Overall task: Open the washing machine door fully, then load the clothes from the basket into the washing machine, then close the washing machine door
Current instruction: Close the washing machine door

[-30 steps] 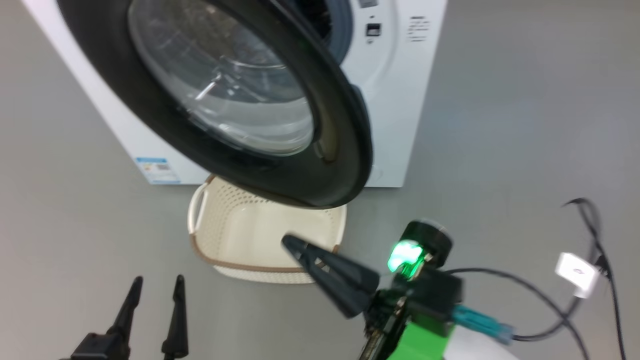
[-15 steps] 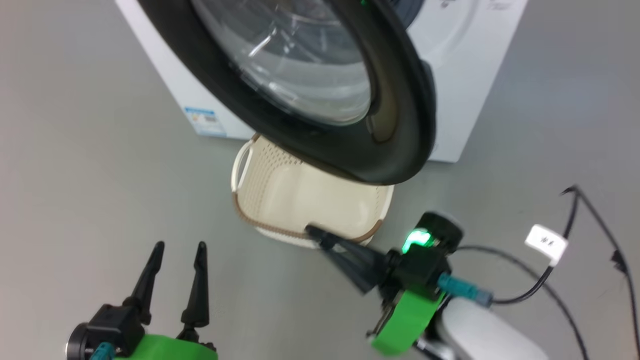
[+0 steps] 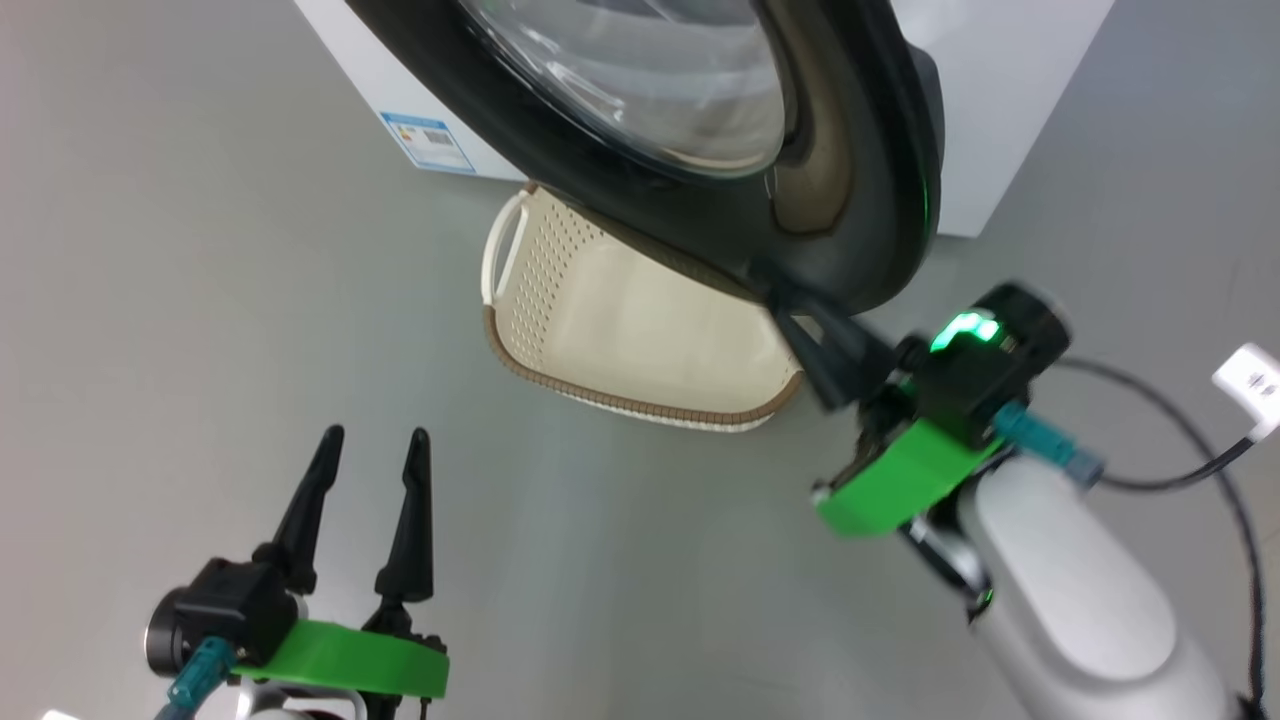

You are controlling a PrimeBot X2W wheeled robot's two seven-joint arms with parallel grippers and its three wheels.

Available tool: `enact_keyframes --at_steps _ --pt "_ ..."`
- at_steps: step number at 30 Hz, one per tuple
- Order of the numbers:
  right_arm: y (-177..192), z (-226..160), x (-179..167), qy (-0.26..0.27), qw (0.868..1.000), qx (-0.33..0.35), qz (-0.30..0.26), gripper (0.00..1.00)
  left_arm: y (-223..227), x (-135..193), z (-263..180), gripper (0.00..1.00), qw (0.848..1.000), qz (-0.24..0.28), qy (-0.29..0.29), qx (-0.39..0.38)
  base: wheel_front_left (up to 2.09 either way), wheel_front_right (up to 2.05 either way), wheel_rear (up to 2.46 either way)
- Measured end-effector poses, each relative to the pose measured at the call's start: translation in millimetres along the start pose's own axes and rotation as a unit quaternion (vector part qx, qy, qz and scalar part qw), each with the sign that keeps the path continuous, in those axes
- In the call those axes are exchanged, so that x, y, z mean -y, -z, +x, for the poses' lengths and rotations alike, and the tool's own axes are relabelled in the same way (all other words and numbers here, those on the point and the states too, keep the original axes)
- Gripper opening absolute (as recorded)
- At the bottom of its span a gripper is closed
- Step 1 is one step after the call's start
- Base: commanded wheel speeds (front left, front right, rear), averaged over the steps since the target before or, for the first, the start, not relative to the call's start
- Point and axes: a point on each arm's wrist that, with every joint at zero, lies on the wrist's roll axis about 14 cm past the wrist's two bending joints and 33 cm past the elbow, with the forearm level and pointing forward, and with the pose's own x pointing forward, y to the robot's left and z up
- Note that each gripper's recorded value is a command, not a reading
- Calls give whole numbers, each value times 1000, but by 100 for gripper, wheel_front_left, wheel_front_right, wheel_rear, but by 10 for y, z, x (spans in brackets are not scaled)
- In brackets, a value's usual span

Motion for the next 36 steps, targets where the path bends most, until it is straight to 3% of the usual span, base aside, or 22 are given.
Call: enact_keyframes --at_steps 16,36 --pt "-122 296 914 69 994 41 -72 0 281 166 371 100 999 -1 34 -28 0 0 0" --pt "-170 610 1721 129 984 69 -102 0 684 379 597 100 995 -5 68 -71 0 0 0"
